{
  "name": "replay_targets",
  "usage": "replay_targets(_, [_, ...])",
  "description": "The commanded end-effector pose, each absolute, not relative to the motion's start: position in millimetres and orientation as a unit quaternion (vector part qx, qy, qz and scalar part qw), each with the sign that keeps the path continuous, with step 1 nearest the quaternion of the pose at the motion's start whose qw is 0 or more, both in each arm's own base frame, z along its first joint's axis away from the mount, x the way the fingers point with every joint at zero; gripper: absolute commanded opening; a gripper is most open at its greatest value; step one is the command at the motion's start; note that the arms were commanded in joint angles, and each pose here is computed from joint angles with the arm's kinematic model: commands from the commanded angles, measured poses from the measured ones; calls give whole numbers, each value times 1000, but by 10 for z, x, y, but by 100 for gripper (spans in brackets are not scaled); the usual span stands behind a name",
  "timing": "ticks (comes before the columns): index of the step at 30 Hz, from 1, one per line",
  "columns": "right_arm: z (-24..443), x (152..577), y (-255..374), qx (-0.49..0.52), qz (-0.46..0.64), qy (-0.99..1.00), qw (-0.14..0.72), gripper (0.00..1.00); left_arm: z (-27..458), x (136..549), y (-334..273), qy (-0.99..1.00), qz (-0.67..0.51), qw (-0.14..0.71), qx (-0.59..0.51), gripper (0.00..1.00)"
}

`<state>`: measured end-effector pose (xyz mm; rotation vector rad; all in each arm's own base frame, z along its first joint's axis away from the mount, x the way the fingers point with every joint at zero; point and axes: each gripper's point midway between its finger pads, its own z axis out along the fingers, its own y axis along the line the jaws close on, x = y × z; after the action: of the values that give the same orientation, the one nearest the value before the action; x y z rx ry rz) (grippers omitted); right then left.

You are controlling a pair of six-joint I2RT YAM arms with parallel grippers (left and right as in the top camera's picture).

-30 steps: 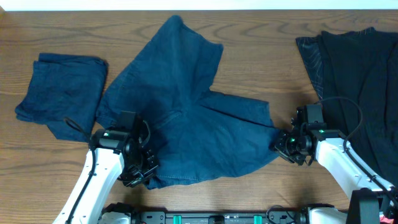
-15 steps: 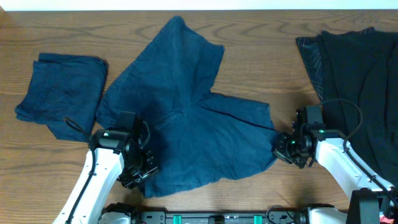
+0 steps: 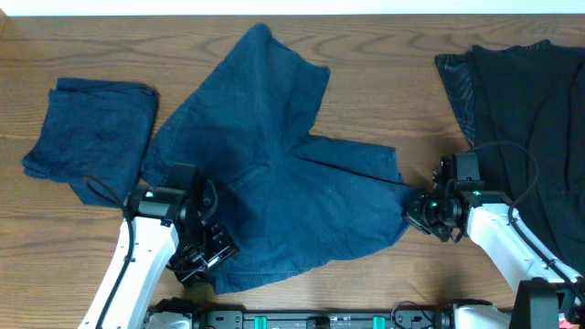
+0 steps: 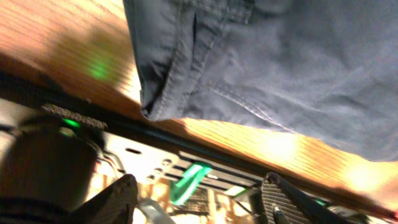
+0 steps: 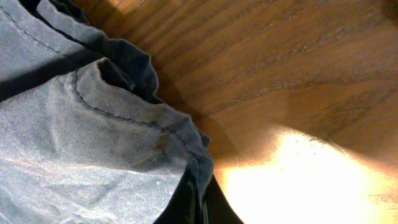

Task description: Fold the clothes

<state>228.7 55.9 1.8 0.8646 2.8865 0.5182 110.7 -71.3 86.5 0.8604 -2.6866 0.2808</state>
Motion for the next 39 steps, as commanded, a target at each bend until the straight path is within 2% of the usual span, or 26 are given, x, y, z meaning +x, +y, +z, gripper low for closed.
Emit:
replay_targets(1, [47,2315,537,274,170,945,53,1,842,1018,-892,-903,138,191,358,68])
replay_targets(9, [54,2316,559,270,176,945,53,1,355,1160,-922,-899,165,148,378,68])
replay_targets(10, [55,2317,562,270,177,945,52,1,298,1192,-928,-899,170,140,378,66])
replay_targets(13, [55,2316,563,269,177,945,52,1,176,1266,-939,-898,179,125,382,52])
replay_targets(16, [76,2319,563,266,178,946,56,1,108,1375,-926,-901,179,107,380,44])
replay_targets(24, [406,2394,593,233,201,944,118,1,-119,1843,-934,-904,192,49,378,42])
replay_targets(27, [545,2400,575,229,203,941,145,1,-216,1976,-958,-903,196,45,380,38])
replay_targets(31, [697,2399,568,223,208,936,173,1,-273,2229,-941,-906,189,24,377,31])
replay_targets(36, [742,2372,548,224,204,936,180,1,-143,2708,-986,-921,199,-20,334,30])
replay_targets(39, [708,2342,494,230,187,939,177,1,6,2831,-1005,-931,196,-21,306,30])
